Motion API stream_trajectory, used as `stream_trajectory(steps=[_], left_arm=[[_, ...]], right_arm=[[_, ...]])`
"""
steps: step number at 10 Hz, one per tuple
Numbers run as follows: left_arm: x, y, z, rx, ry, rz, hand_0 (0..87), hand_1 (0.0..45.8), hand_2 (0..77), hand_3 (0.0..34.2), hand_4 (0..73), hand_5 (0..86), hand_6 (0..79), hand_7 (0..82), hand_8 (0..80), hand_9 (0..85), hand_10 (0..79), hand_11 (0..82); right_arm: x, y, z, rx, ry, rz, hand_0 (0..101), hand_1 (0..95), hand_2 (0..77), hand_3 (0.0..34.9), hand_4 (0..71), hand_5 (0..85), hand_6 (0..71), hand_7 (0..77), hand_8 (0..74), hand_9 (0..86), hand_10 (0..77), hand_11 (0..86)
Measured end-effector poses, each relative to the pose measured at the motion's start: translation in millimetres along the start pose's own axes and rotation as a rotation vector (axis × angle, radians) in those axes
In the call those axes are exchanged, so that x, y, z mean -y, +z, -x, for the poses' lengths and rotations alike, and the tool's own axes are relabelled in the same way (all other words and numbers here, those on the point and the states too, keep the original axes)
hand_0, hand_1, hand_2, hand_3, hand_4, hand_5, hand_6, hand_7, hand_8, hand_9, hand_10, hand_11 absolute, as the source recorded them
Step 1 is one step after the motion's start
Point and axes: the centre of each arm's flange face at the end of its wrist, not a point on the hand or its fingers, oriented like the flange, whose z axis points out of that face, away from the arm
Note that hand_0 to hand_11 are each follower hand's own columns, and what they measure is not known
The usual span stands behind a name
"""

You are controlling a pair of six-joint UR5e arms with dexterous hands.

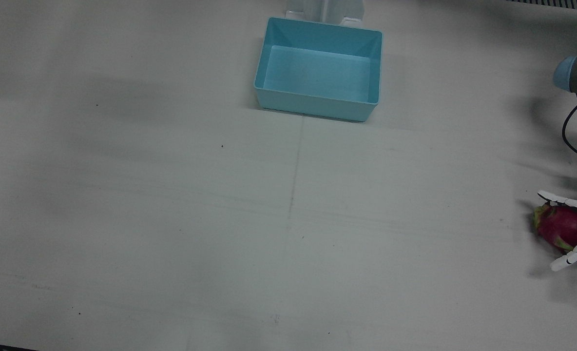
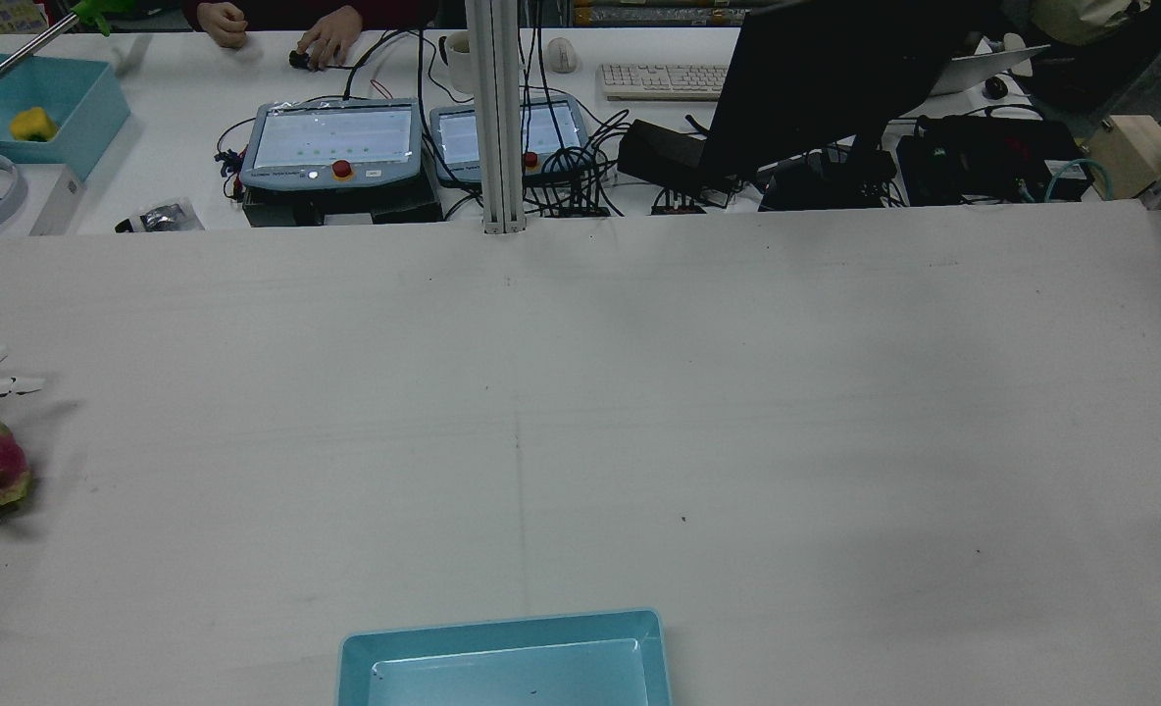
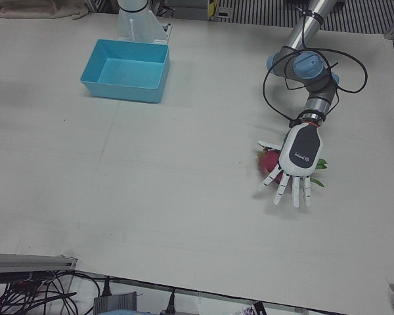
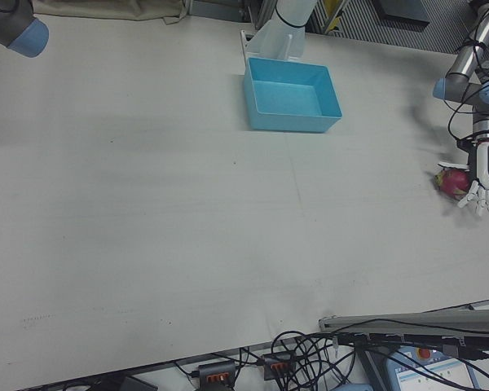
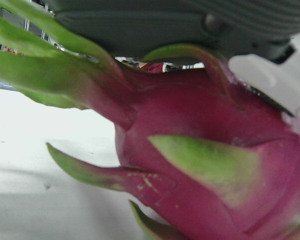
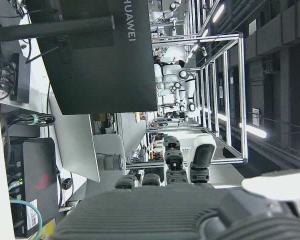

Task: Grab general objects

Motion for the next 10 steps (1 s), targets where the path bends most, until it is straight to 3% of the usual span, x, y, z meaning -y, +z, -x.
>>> stream_trajectory(steps=[3,4,5,6,7,8,9,10], left_arm=[[-0.2,0.7,-1.2,-0.007,0.026,-0.006,49.9,0.0,1.1,30.4,5.5,18.0,1.6,10.9,1.1,0.5,13.6,8.7],[-0.1,0.9,-1.4,-0.009,0.033,-0.009,49.9,0.0,1.6,30.4,5.5,27.8,8.2,19.1,1.1,0.5,13.6,26.7],[0.4,1.1,-1.7,-0.012,0.038,-0.014,50.2,0.0,1.6,30.4,4.9,33.3,15.3,26.2,1.1,0.5,13.6,26.7],[1.2,1.2,-1.8,-0.014,0.040,-0.023,50.2,0.0,1.6,30.4,4.9,33.3,15.3,26.2,1.1,0.5,13.6,38.7],[0.2,1.2,-1.7,-0.014,0.040,-0.027,50.0,0.0,16.9,31.1,10.9,34.9,25.6,34.9,10.9,0.5,13.1,64.4],[-1.2,1.1,-1.2,-0.015,0.040,-0.031,49.6,0.0,25.6,29.8,20.2,37.6,26.2,34.9,20.2,0.5,13.1,70.4],[-2.2,1.0,-0.8,-0.015,0.040,-0.038,48.2,0.0,33.8,27.7,27.8,39.3,24.5,34.9,20.7,0.5,13.1,70.4],[-2.9,0.8,-0.5,-0.015,0.041,-0.045,48.2,0.0,33.8,27.7,27.8,39.3,24.5,34.9,20.7,0.5,13.1,70.4]], right_arm=[[0.0,0.0,0.0,0.000,0.000,0.000,0,6.0,1.6,0.0,0.0,74.2,0.0,0.0,0.0,1.6,0.0,1.1],[-0.1,0.1,0.0,0.000,0.000,0.000,0,6.0,1.6,0.0,0.0,74.2,0.0,0.0,0.0,1.6,0.0,1.1],[-0.1,0.1,0.0,0.000,0.000,0.000,0,6.0,1.6,0.0,0.0,74.2,0.0,0.0,0.0,1.1,0.0,1.1],[-0.2,0.1,0.0,0.000,0.000,0.000,0,6.0,1.6,0.0,0.0,74.2,0.0,0.0,0.0,1.1,0.0,1.1],[-0.2,0.1,0.0,0.000,0.000,0.000,0,6.0,1.6,0.0,0.0,74.2,0.0,0.0,0.0,1.1,0.0,1.1],[-0.2,0.2,0.0,0.000,0.000,0.000,0,6.0,1.6,0.0,0.0,74.2,0.0,0.0,0.0,1.1,0.0,1.1],[-0.2,0.2,0.0,0.000,0.000,0.000,0,6.0,1.6,0.0,0.0,74.2,0.0,0.0,0.0,1.1,0.0,1.1],[-0.2,0.2,0.0,0.000,0.001,0.000,0,6.0,1.6,0.0,0.0,74.2,0.0,0.0,0.0,1.1,0.0,1.1]])
